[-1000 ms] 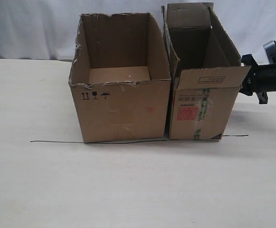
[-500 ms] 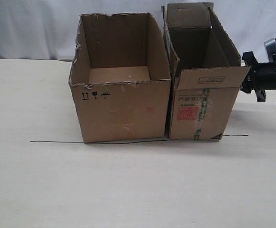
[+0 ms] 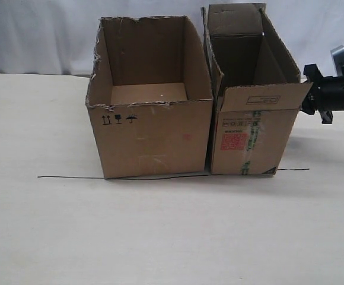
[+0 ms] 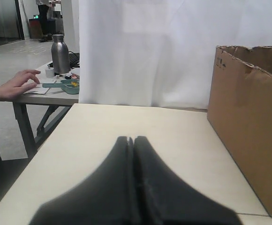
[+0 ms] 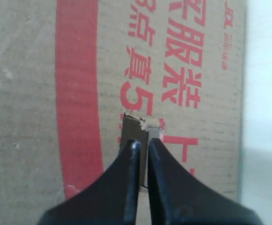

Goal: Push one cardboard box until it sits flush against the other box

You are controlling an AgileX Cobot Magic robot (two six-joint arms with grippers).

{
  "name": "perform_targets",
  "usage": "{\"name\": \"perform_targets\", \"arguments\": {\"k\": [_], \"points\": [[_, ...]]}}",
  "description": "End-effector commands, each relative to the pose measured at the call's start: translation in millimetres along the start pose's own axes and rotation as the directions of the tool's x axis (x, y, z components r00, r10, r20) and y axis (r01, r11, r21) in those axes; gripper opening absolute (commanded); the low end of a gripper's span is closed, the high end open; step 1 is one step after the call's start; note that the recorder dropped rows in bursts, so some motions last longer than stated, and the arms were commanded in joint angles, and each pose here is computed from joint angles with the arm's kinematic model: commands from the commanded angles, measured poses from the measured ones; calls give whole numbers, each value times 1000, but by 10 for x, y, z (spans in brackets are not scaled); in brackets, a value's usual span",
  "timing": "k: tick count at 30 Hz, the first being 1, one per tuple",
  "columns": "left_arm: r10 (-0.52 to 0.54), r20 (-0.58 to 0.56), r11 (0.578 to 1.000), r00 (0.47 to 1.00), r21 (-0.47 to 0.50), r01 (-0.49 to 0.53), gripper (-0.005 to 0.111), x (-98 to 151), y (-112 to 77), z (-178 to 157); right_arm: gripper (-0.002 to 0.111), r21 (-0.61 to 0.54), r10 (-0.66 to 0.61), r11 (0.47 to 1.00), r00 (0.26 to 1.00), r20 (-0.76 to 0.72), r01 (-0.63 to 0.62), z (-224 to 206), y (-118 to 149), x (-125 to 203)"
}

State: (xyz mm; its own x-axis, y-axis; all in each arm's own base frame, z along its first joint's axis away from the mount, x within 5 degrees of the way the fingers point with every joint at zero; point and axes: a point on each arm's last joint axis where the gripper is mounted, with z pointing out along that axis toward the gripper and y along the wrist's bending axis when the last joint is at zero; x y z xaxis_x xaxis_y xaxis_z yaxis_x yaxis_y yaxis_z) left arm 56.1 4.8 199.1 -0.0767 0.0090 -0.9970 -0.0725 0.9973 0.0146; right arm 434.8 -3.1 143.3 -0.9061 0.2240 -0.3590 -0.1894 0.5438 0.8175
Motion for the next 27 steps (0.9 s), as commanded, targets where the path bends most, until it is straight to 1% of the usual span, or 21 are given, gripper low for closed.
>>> {"name": "perform_targets", "arguments": {"k": [1,4,5,6,7,9,10,11,12,13,14,15,16,17,18,19,21,25,27], "points": [[0,14,1000,1000,8,-1,0,-6,-5,-1,5,102,-87,992,994,69,80,-712,197,-160],[0,14,1000,1000,8,-1,0,-6,-5,-1,5,169,-123,981,981,149,97,-1253,444,-139],[0,14,1000,1000,8,-1,0,-6,-5,-1,5,219,-150,971,957,248,96,-1634,648,-30],[0,14,1000,1000,8,-1,0,-6,-5,-1,5,255,-175,962,938,299,98,-1815,762,43],[0,14,1000,1000,8,-1,0,-6,-5,-1,5,338,-212,938,902,375,80,-2032,905,220],[0,14,1000,1000,8,-1,0,-6,-5,-1,5,435,-232,900,832,503,-13,-2203,1007,435],[0,14,1000,1000,8,-1,0,-6,-5,-1,5,465,-256,884,774,580,-56,-2213,1105,612],[0,14,1000,1000,8,-1,0,-6,-5,-1,5,498,-310,866,737,601,-42,-2118,1214,819],[0,14,1000,1000,8,-1,0,-6,-5,-1,5,518,-341,855,720,605,-31,-2007,1271,980],[0,14,1000,1000,8,-1,0,-6,-5,-1,5,572,-415,820,702,579,13,-1887,1394,1150],[0,14,1000,1000,8,-1,0,-6,-5,-1,5,605,-464,794,700,543,58,-1763,1484,1323],[0,14,1000,1000,8,-1,0,-6,-5,-1,5,649,-530,753,685,500,109,-1652,1580,1524],[0,14,1000,1000,8,-1,0,-6,-5,-1,5,701,-597,699,658,460,144,-1613,1636,1670],[0,14,1000,1000,8,-1,0,-6,-5,-1,5,739,-666,646,613,424,191,-1598,1718,1859],[0,14,1000,1000,8,-1,0,-6,-5,-1,5,773,-698,610,580,421,173,-1635,1728,1989],[0,14,1000,1000,8,-1,0,-6,-5,-1,5,790,-727,591,532,435,163,-1696,1765,2135],[0,14,1000,1000,8,-1,0,-6,-5,-1,5,782,-738,595,510,441,186,-1697,1732,2323],[0,14,1000,1000,8,-1,0,-6,-5,-1,5,731,-744,624,496,449,275,-1633,1640,2625],[0,14,1000,1000,8,-1,0,-6,-5,-1,5,725,-766,612,462,446,315,-1645,1669,2678]]}}
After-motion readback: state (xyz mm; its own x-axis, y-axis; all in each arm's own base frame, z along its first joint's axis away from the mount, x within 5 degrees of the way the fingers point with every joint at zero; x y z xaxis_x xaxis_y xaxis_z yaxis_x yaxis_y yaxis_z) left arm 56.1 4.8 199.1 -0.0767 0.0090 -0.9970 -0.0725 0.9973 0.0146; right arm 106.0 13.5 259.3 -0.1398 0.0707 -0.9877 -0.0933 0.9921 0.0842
